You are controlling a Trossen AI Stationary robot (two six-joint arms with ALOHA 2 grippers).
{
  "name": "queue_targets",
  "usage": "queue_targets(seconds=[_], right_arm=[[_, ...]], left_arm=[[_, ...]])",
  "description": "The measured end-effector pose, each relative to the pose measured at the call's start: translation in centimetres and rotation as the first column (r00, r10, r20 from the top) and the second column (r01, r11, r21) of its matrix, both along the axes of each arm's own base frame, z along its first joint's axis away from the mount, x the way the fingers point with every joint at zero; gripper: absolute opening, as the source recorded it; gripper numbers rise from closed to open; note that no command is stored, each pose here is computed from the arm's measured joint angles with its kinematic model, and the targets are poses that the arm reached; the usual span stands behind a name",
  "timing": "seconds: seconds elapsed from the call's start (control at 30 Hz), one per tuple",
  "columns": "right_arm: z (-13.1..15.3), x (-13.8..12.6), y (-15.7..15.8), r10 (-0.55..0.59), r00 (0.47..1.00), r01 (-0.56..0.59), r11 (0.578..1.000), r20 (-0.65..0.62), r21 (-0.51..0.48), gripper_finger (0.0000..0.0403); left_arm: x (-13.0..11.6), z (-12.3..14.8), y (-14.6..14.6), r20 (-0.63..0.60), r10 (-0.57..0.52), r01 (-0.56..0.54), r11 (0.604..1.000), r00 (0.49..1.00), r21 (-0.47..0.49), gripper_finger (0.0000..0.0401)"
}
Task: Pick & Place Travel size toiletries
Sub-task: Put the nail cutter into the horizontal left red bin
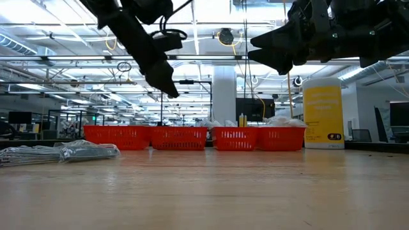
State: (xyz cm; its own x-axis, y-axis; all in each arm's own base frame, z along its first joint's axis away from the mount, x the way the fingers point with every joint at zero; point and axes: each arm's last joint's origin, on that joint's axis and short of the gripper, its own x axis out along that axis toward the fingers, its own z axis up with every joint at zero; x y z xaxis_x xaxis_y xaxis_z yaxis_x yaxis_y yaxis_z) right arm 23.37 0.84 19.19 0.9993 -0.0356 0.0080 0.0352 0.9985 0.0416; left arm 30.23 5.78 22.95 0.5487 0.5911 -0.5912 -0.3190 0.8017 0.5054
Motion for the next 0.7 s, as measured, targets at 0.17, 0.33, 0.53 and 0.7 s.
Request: queue_targets(seconds=[0.17,0.33,0.53,0.7], right_arm=[[-0.1,0.0,0.0,0.000,1.000,0.000,1.000,-0.013,-0.001,0.0247],[-0.4,0.0,0.0,-0.001,0.999,0.001,1.000,-0.039,-0.002,0.0247],[-0.4,0.0,0.0,-0.001,0.999,0.001,1.000,-0.037,-0.002,0.0247],[-0.4,0.0,0.0,0.000,0.999,0.000,1.000,-0.038,-0.002,0.0247]], left_arm=[[-0.3,-0.4,-2.9,-0.045,0.019,-0.018,1.000,0.999,0.020,0.0319],[-1.9,-0.7,-6.3,-0.073,0.042,-0.050,0.992,0.996,-0.115,0.0319],[-4.7,-2.0,-9.4,-0.209,0.203,-0.276,0.863,0.957,-0.423,0.0319],[-7.5,-4.0,-11.2,-0.374,0.391,-0.534,0.707,0.841,-0.464,0.0319]])
